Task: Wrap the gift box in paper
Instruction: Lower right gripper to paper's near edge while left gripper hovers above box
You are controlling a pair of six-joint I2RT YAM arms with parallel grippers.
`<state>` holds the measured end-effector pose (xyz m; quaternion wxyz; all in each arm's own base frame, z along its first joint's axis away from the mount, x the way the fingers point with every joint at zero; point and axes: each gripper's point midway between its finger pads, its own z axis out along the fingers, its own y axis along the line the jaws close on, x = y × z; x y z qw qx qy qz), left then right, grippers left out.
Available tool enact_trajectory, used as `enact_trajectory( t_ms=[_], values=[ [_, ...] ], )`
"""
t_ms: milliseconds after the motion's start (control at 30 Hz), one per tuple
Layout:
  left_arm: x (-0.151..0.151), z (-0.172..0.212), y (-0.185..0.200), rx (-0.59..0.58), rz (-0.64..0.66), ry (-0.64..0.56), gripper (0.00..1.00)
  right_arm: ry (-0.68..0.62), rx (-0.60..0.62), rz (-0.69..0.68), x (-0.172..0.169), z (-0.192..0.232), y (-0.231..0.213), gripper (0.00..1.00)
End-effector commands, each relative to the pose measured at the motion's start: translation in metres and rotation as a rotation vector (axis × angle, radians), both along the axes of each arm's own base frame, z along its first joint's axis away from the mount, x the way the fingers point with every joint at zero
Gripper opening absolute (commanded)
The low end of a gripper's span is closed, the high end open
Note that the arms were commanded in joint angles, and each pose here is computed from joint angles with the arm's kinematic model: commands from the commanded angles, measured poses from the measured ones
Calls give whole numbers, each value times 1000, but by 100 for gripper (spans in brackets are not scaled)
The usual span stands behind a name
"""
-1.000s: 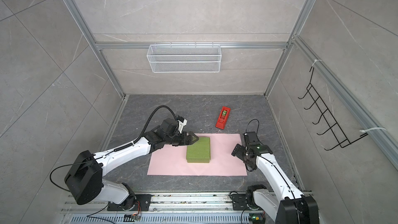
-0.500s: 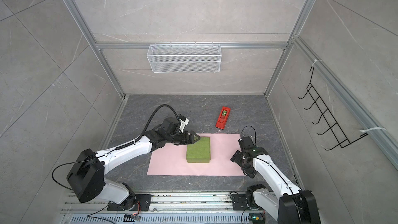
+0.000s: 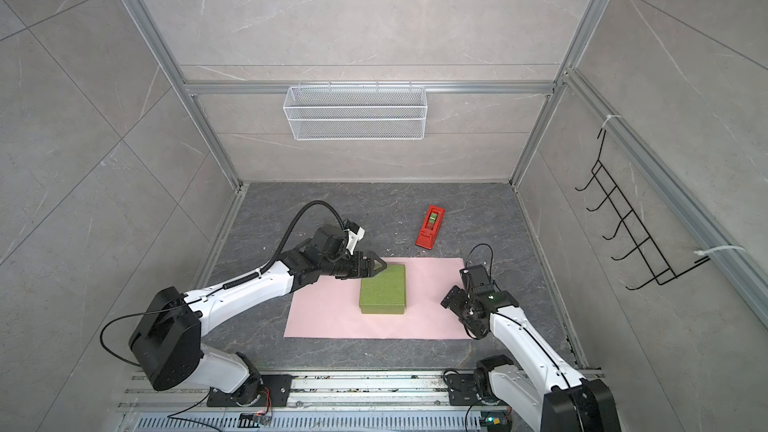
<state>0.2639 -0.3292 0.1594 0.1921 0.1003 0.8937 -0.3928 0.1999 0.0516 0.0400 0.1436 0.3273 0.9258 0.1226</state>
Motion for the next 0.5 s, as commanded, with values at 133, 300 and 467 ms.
enact_trajectory(
  t_ms=[133, 300, 467],
  values=[
    [6, 21, -7, -29, -20, -38, 91, 133, -158, -43, -30, 4, -29, 94],
    [6, 21, -7, -33, -18, -35, 91, 224, -130, -93, -46, -9, -27, 96],
    [5, 21, -8, -36, -23, -31, 91, 248, -126, -111, -42, -15, -25, 97]
  ],
)
